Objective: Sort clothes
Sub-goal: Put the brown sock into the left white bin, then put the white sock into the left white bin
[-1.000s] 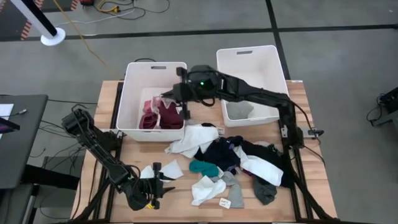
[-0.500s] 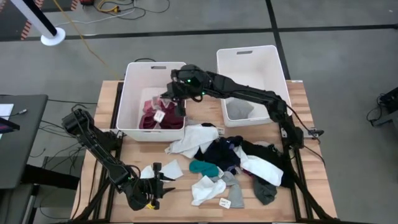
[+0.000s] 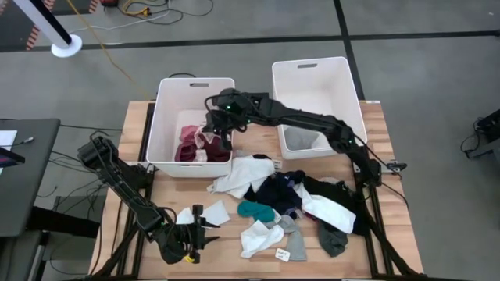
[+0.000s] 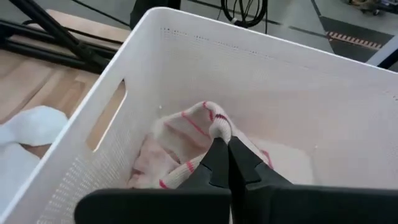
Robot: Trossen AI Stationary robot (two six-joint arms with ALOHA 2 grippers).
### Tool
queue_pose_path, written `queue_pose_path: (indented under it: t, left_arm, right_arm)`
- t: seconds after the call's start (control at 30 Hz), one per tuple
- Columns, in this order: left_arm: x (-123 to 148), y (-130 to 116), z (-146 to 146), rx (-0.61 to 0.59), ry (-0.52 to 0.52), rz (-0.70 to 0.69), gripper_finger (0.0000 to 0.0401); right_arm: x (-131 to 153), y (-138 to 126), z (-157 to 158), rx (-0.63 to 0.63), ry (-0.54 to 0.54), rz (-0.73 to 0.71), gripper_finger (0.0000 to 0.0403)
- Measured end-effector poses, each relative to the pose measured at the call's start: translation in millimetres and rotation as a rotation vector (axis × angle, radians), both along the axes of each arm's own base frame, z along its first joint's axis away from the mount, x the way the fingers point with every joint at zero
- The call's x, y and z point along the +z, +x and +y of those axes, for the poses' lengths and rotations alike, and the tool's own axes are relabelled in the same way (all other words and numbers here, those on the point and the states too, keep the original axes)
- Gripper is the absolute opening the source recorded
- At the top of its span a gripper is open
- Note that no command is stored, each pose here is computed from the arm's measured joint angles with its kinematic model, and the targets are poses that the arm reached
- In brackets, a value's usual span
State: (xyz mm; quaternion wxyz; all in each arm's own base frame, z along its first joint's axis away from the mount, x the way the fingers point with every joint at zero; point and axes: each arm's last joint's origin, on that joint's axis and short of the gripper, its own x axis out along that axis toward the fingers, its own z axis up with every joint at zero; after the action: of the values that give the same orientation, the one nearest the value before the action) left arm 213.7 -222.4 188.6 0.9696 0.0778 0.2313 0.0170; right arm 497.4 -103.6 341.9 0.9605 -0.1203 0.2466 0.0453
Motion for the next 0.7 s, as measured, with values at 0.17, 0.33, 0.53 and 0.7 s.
queue_pose_path:
  t: [0.17,0.33,0.53,0.7]
  left_arm:
    - [0.0,0.1,0.1,0.002,-0.003,-0.001,0.0144]
    - [0.1,0.4,0.3,0.005,-0.006,-0.002,0.0144]
    - [0.1,0.4,0.3,0.01,-0.016,-0.003,0.0144]
    - [0.1,0.4,0.3,0.01,-0.016,-0.003,0.0144]
  right_arm:
    - [-1.4,-1.6,1.1,0.017,0.029,0.023,0.0006]
    - [-2.7,-3.0,1.8,0.033,0.066,0.043,0.0028]
    - [-4.4,-4.1,2.0,0.018,0.094,0.065,0.0065]
    - [-4.6,-4.1,2.4,0.013,0.103,0.068,0.0088]
